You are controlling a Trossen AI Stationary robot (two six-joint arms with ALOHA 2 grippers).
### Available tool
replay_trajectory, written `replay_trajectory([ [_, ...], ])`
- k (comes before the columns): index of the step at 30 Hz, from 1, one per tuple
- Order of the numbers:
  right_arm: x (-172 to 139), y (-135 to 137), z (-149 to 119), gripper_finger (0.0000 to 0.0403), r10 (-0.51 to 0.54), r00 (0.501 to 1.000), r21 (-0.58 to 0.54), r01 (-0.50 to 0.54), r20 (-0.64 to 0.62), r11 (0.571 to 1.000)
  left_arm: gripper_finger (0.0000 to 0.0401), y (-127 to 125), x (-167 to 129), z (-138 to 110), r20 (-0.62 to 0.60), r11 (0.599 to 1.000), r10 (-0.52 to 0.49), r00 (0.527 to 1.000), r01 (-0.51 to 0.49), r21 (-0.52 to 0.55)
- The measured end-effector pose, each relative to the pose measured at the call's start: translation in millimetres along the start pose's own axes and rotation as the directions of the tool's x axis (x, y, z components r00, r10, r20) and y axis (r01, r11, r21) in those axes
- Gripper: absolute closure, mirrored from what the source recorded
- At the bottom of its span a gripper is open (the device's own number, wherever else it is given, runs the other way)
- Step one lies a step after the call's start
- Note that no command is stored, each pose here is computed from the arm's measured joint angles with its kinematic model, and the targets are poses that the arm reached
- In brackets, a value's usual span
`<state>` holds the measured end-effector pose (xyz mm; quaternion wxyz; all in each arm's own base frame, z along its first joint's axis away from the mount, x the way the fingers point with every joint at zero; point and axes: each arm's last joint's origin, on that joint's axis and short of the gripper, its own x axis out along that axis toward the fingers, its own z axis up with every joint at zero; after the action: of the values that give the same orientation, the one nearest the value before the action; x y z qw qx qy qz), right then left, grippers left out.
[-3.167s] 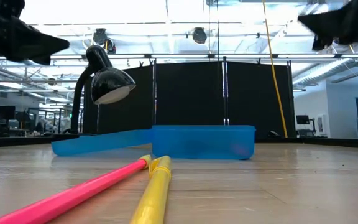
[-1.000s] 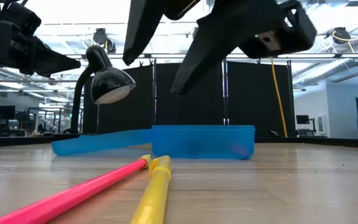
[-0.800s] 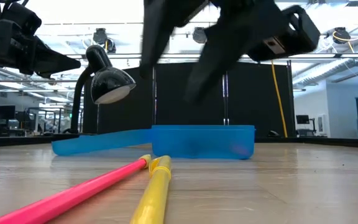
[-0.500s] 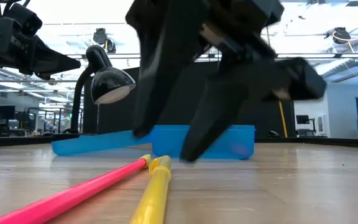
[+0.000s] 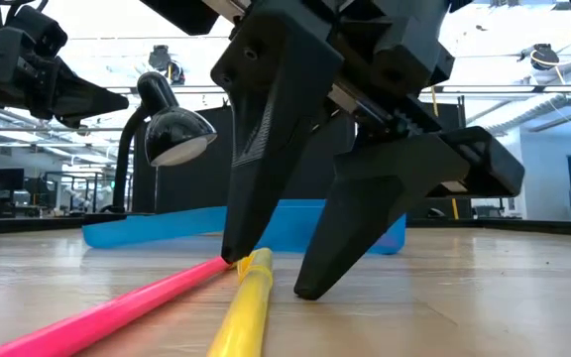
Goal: Pick & place school supplies into a supply box
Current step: Put the yellow pen into the blue box
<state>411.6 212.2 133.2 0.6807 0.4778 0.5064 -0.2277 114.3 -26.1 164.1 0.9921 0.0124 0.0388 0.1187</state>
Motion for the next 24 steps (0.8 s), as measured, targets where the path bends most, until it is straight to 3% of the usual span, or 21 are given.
replay_trajectory([
  [6,-1.4,-0.7,6.8,0.0259,-0.005,1.000,-0.087,0.005,-0.001,0.996,0.0364,0.0,0.0,-0.1,0.000,1.000,0.000,1.000,0.000,0.003],
  [13,-11.3,1.9,-1.4,0.0259,0.012,0.996,-0.224,0.010,0.093,0.975,0.0364,0.0,0.0,-2.3,-0.021,1.000,0.000,1.000,0.001,0.017],
  [19,-32.1,13.7,-15.8,0.0273,0.115,0.991,-0.481,-0.068,0.068,0.874,0.0364,0.0,0.0,-2.6,-0.024,1.000,-0.002,1.000,0.002,0.003],
  [24,-69.2,18.2,-13.5,0.0291,0.149,0.981,-0.575,-0.051,0.124,0.817,0.0364,0.0,0.0,-2.2,-0.019,1.000,-0.003,1.000,0.003,-0.027],
])
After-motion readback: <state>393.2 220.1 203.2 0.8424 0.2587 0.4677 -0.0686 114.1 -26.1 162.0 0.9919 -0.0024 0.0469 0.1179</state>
